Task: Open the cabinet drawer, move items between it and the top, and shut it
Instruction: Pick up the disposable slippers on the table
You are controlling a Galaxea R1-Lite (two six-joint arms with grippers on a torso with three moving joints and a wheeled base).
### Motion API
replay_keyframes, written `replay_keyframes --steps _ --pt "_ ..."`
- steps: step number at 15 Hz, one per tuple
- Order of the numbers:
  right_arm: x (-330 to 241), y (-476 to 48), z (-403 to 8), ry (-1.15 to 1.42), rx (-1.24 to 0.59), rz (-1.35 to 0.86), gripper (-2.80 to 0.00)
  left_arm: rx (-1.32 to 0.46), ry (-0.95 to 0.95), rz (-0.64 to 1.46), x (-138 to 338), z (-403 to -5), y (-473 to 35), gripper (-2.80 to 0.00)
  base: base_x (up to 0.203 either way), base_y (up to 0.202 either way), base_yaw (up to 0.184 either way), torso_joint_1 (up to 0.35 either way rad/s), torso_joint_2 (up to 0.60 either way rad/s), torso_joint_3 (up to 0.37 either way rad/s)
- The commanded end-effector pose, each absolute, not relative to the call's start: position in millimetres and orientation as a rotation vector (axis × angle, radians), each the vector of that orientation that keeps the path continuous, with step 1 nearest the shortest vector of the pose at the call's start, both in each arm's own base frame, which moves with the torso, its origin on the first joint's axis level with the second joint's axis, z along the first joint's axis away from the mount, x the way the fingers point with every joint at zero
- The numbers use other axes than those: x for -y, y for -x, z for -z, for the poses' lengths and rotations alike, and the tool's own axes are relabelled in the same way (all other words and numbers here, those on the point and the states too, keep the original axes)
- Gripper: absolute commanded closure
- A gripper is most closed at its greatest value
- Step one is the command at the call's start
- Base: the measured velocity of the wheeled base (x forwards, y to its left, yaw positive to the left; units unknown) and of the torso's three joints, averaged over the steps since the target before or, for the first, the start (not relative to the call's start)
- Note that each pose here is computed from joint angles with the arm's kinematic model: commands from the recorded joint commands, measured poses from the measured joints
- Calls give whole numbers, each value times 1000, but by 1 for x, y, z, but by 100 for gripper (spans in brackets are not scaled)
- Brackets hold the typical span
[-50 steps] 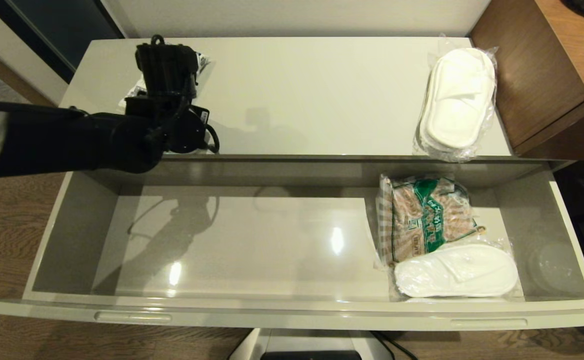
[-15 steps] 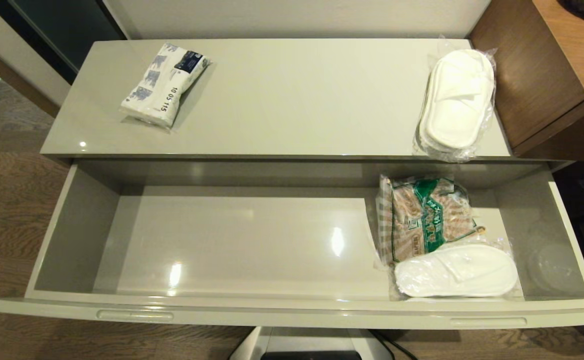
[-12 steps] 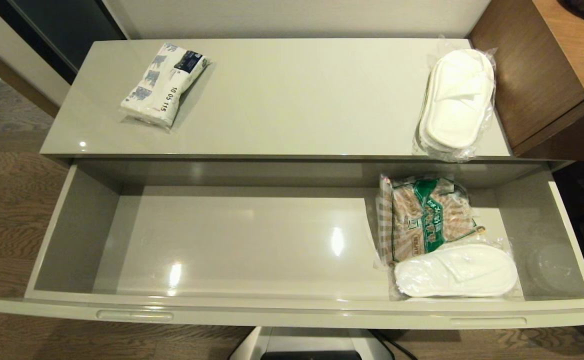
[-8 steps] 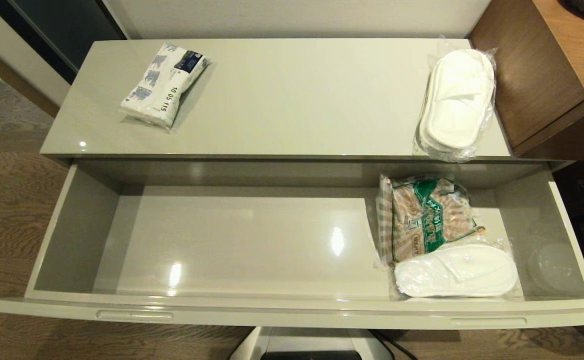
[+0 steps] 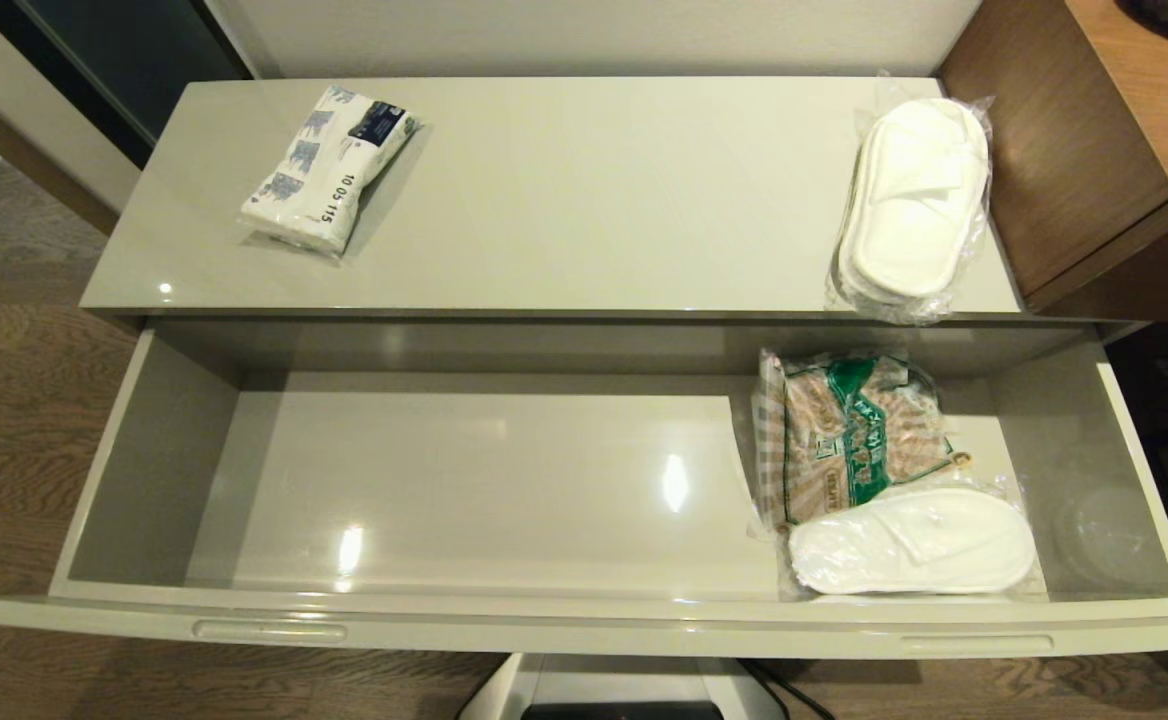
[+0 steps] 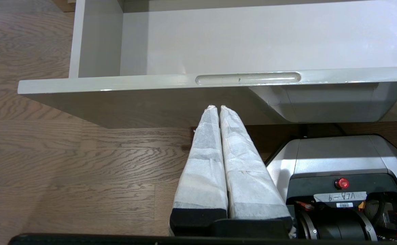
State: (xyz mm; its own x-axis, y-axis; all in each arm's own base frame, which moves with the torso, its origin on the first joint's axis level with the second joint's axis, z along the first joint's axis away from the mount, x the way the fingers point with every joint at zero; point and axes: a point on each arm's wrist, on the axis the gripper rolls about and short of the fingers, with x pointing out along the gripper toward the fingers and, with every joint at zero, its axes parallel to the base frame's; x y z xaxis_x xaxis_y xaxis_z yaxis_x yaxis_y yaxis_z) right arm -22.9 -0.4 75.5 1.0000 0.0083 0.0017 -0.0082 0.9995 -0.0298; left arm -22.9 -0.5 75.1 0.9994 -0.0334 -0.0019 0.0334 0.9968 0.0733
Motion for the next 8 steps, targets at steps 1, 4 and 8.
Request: replay_keyframes --steps 1,4,8 --pt "0 24 -74 31 14 -9 0 -3 -74 34 1 -75 23 0 0 0 0 0 0 0" --pt "1 24 -75 17 20 -4 0 -3 -75 34 1 -75 23 0 0 0 0 0 0 0" --pt "1 24 -76 53 31 -5 0 -3 -74 34 1 -75 23 0 0 0 0 0 0 0"
